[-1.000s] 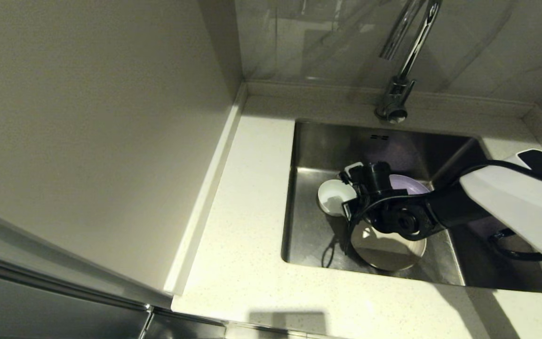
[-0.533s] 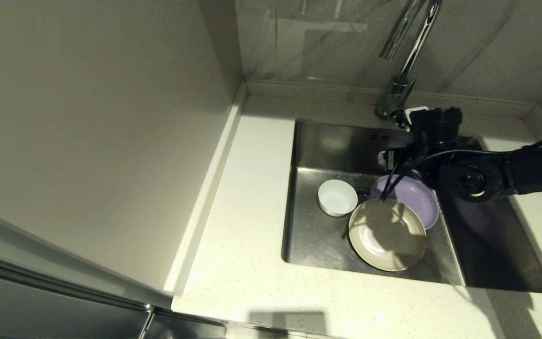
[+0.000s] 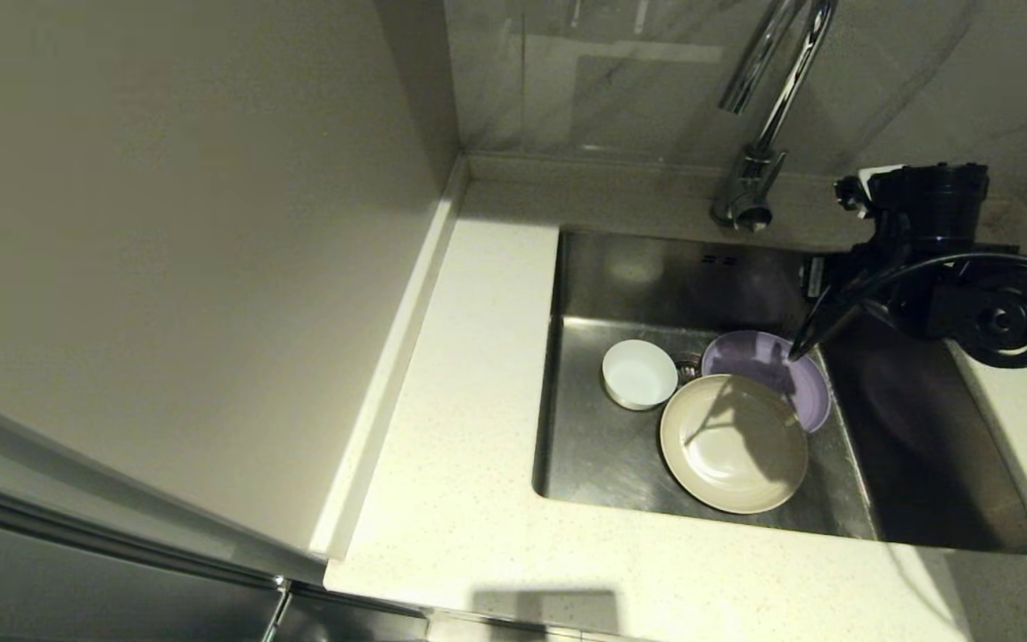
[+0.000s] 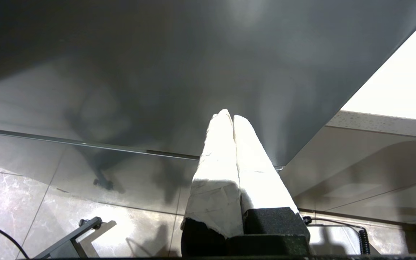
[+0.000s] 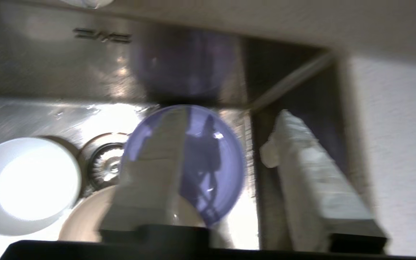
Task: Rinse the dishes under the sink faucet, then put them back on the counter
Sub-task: Turn on the faucet
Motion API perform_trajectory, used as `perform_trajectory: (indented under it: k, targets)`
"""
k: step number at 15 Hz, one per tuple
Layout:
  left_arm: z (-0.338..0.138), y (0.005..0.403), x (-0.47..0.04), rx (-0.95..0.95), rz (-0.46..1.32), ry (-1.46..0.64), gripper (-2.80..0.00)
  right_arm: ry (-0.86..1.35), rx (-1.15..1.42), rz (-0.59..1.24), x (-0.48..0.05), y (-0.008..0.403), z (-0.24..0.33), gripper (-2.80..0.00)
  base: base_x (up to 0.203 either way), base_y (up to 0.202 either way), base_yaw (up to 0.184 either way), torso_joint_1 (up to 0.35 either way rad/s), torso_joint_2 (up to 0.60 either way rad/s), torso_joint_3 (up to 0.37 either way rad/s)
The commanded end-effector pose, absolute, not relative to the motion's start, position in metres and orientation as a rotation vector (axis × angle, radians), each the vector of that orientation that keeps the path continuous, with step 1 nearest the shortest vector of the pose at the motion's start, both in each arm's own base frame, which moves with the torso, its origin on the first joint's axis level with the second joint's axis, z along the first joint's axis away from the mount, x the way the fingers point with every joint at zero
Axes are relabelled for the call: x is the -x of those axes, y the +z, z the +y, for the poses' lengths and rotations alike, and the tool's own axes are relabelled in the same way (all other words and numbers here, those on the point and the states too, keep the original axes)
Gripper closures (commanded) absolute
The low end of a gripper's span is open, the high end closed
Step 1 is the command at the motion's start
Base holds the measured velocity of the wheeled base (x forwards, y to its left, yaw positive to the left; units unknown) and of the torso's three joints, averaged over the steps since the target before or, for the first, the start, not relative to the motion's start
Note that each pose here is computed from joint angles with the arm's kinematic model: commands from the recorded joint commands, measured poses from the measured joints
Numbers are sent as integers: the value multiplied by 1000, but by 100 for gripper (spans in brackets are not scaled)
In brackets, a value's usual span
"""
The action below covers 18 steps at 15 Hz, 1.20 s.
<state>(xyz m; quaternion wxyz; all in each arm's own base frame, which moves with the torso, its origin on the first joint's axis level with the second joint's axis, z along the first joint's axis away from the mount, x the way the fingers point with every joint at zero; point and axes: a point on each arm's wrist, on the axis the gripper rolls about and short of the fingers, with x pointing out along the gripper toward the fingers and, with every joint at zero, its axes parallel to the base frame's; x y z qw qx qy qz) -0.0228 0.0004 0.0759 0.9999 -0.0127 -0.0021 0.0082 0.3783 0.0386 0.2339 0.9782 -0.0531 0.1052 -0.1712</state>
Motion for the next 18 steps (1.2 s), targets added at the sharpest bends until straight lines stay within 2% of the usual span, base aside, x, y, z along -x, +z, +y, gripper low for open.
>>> perform_trajectory:
  k: [1,3,8,11,13,18]
  targets:
    - [0,76,23,26,-8,17,0,-356,153,196,-374,245,28,0,0,0,0,0,0,0]
    - [0,76,23,26,-8,17,0,-268,169,193,-375,252,6,0,0,0,0,0,0,0]
    - [0,76,23,26,-8,17,0,-122,100,-6,-400,298,-65,0,0,0,0,0,0,0]
    - [0,76,23,26,-8,15,0,1,-129,-90,-408,316,-68,0,0,0,0,0,0,0]
    - [0,76,23,25,-8,17,0,104,-193,-95,-411,320,-65,0,0,0,0,0,0,0]
    - [0,76,23,26,-8,17,0,199,-342,-104,-419,325,-38,0,0,0,0,0,0,0]
